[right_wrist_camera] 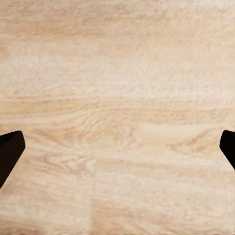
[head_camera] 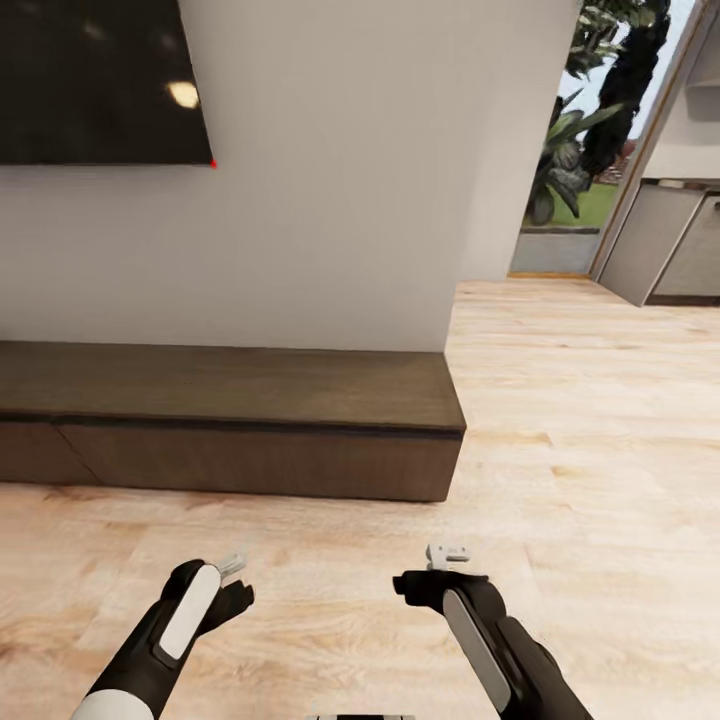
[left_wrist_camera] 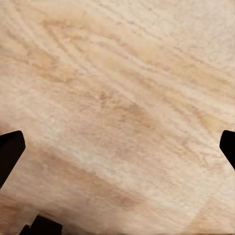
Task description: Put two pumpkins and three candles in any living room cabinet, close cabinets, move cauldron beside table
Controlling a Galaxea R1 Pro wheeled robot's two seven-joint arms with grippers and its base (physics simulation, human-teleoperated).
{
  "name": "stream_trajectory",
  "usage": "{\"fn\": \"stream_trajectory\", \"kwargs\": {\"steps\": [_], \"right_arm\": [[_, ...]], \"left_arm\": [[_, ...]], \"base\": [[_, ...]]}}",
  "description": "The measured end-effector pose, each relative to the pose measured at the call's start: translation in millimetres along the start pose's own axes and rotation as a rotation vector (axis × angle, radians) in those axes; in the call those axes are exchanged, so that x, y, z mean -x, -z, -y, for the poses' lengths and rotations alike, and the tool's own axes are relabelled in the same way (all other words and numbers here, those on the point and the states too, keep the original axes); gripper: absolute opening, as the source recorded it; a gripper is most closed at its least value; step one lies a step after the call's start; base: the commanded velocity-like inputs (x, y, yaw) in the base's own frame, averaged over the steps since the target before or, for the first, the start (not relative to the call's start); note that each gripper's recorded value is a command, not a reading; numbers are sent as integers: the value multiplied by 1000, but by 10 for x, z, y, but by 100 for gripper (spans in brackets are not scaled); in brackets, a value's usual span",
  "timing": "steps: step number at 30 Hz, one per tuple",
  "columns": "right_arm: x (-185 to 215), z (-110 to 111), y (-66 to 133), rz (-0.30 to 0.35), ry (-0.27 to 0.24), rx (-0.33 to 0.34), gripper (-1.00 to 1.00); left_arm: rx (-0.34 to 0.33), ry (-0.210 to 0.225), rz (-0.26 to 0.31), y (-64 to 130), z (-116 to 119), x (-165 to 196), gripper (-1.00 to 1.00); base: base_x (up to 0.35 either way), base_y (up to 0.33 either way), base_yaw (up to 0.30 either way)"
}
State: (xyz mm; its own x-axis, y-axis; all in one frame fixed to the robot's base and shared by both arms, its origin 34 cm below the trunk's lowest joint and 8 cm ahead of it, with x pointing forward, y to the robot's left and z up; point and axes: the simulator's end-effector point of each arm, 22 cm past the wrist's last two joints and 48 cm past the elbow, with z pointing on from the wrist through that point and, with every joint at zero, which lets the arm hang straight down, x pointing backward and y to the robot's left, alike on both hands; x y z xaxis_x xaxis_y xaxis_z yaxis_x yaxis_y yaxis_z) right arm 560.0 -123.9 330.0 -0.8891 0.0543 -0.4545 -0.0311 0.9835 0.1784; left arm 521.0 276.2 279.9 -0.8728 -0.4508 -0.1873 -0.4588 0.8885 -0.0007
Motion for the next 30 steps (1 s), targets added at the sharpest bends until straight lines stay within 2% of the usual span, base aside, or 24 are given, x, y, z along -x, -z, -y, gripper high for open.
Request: {"fn": "stream_trajectory", "kwargs": {"steps": [4, 9, 17, 26, 30], "right_arm": [[-115, 52, -42, -21, -3, -15, 100], [-79, 98, -34, 8, -6, -31, 100], [13, 69, 48, 36, 0, -30, 100], [105, 55, 151, 36, 1, -32, 100], [50, 96, 106, 33, -6, -43, 100]], "left_arm": [[5, -16, 35, -2, 60, 0, 100], [6, -18, 57, 32, 82, 16, 100], [-3, -16, 80, 135, 104, 82, 100], [-6, -3, 103, 279, 134, 187, 100], [-1, 2, 105, 276, 125, 191, 100]], "base": [[-330, 0, 229], [-152, 0, 231], [-36, 4, 231], [-283, 70, 231], [-101, 21, 229]]}}
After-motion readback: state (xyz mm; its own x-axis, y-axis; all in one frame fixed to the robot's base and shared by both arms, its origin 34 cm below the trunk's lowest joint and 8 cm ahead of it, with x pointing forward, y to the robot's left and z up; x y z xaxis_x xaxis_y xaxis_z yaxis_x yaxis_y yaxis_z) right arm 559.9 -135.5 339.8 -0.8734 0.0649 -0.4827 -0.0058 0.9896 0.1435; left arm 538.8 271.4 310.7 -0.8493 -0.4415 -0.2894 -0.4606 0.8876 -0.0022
